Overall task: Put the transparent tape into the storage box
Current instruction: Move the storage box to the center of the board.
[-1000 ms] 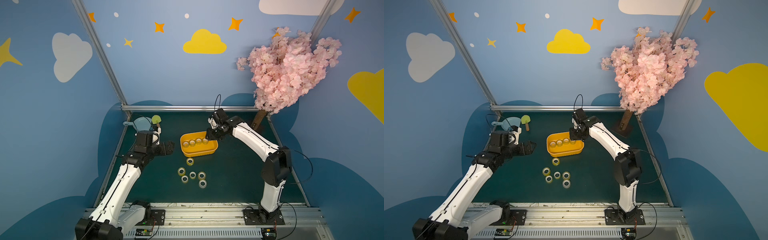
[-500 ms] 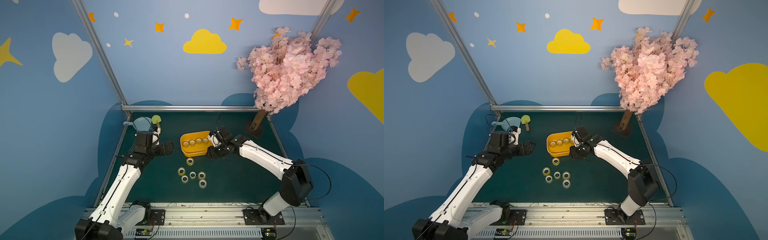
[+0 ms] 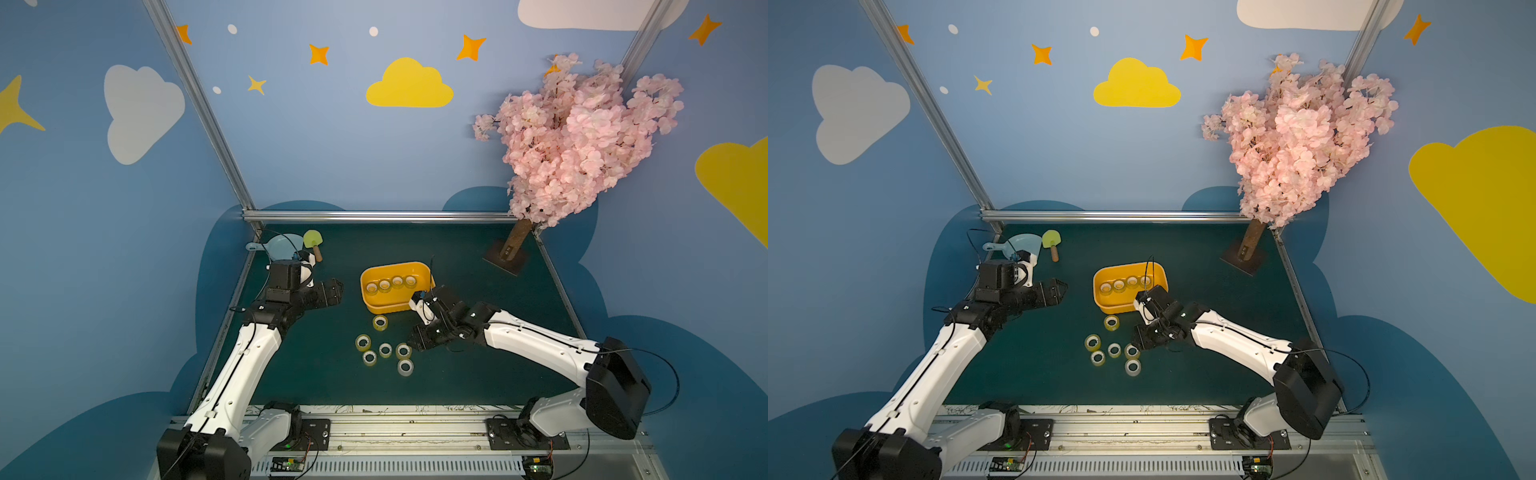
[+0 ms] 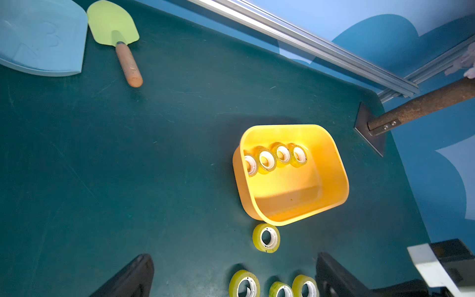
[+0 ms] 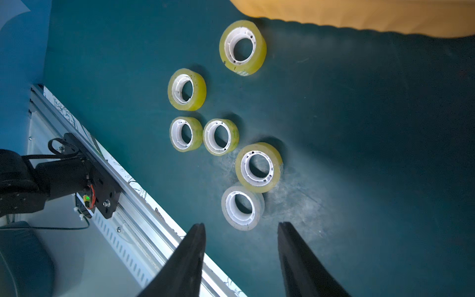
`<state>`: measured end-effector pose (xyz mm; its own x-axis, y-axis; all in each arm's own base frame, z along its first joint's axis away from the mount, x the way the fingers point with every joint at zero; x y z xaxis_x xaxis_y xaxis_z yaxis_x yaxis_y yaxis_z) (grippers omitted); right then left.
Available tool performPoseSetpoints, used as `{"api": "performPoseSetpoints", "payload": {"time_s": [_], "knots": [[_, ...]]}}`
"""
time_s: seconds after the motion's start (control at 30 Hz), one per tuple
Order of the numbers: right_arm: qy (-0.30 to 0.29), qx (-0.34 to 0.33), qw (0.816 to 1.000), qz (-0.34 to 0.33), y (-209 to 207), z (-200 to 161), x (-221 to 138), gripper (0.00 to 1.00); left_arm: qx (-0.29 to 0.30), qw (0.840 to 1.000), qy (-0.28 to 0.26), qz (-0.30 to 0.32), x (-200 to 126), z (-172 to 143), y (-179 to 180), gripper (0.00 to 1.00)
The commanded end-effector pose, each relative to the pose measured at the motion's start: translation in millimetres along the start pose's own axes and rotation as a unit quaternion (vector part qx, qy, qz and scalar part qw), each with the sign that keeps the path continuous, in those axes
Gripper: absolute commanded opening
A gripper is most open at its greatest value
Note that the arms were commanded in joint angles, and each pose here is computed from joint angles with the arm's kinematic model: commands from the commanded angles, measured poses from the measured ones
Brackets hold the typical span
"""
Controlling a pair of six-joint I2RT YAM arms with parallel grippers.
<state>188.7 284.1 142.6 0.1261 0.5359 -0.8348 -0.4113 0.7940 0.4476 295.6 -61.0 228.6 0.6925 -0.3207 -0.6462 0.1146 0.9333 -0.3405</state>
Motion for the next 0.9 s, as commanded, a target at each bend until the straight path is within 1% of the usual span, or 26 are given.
{"api": "performPoseSetpoints", "payload": {"time_s": [0.0,0.1,0.33,0.47,0.63,0.87], "knots": [[-0.020,0.029,0.999,-0.022,0,13,14,0.56,-0.013,1.000,0.007,-0.002,4,2,4,1.00],[-0.020,0.053,0.998,-0.032,3,26,26,0.57,-0.014,1.000,0.015,0.001,6,1,6,1.00],[-0.025,0.088,0.994,-0.057,2,57,57,0.57,-0.014,1.000,0.010,0.001,3,-1,5,1.00],[-0.019,0.101,0.994,-0.038,8,77,71,0.56,-0.015,1.000,0.010,-0.006,3,-1,3,1.00],[-0.025,0.122,0.991,-0.047,1,96,87,0.56,-0.016,1.000,0.007,-0.011,0,0,1,1.00],[-0.037,0.139,0.989,-0.036,-1,121,106,0.56,-0.015,1.000,0.000,-0.012,-4,1,0,1.00]]}}
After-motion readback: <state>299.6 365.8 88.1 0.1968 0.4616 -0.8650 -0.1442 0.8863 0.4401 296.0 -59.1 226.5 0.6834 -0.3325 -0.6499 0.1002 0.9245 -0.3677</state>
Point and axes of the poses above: each gripper's point midway between its finger pads, its own x axis out along the fingers, its own y axis along the line the jaws close on, z = x × y, the point moved 4 cm from there along -x, back along the fingers, and after that the axes turned 5 degrees about x, right-handed, at the moved point
